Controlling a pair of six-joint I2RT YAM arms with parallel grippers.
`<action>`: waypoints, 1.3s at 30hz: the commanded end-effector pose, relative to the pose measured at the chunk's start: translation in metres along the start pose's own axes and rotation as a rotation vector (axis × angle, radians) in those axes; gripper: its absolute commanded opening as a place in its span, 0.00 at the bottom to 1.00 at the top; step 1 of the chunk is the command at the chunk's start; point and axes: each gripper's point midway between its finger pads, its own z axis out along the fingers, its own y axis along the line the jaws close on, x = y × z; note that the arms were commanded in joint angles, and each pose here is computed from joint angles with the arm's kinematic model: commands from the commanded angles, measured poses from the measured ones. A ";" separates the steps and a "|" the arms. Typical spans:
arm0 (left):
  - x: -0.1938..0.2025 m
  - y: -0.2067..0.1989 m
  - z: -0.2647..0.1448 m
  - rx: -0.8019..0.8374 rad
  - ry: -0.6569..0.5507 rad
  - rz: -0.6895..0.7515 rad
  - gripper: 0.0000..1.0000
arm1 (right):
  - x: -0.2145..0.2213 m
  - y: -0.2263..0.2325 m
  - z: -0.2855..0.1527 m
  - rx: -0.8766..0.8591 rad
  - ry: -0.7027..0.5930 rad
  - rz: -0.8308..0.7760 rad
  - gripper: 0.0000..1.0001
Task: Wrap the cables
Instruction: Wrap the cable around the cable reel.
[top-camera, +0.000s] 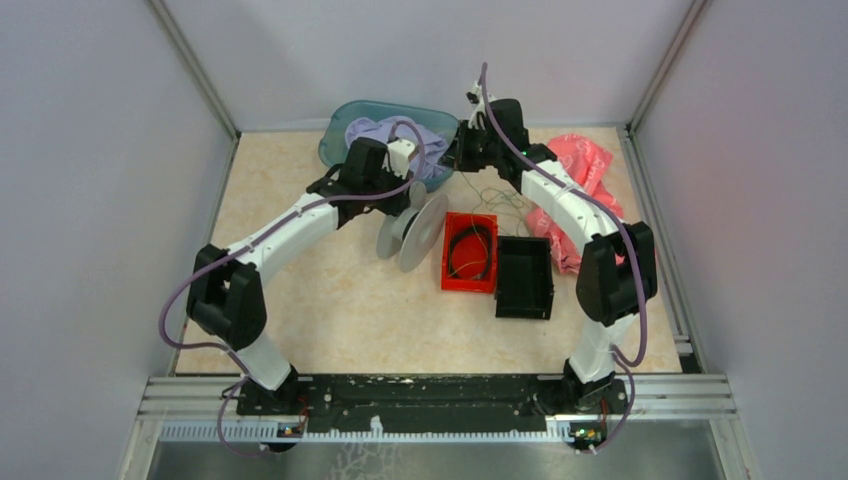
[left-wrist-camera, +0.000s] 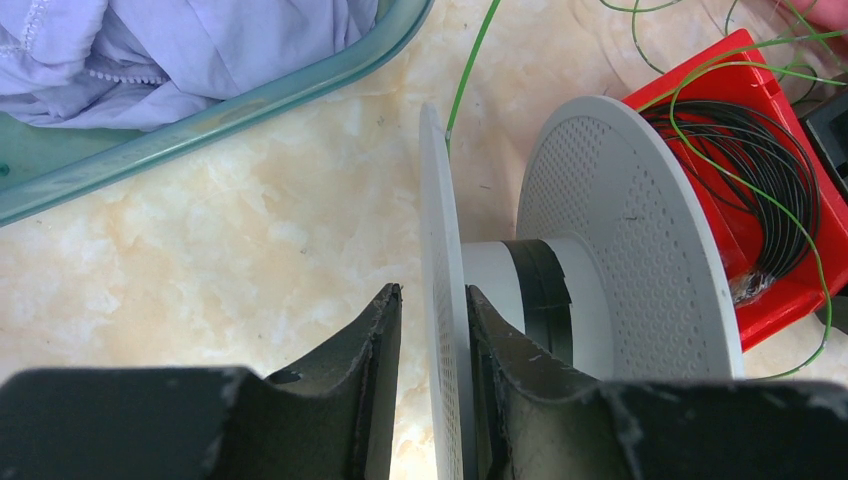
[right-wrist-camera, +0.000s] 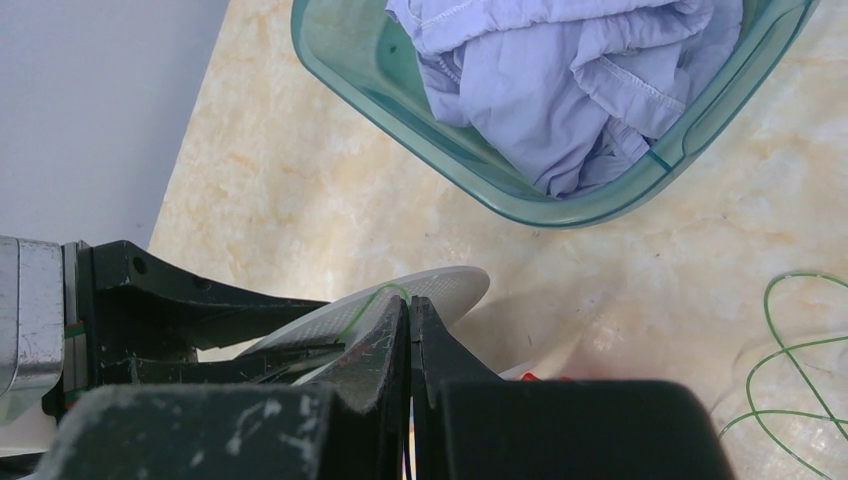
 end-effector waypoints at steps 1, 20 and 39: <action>-0.003 -0.002 -0.012 -0.002 -0.014 0.026 0.34 | -0.023 0.018 -0.014 -0.035 -0.077 -0.058 0.00; -0.005 -0.007 -0.015 0.012 -0.020 0.033 0.11 | -0.022 0.020 -0.015 -0.054 -0.063 -0.098 0.00; -0.041 -0.003 -0.033 -0.019 -0.151 0.040 0.00 | -0.012 0.020 -0.013 -0.089 -0.023 -0.199 0.01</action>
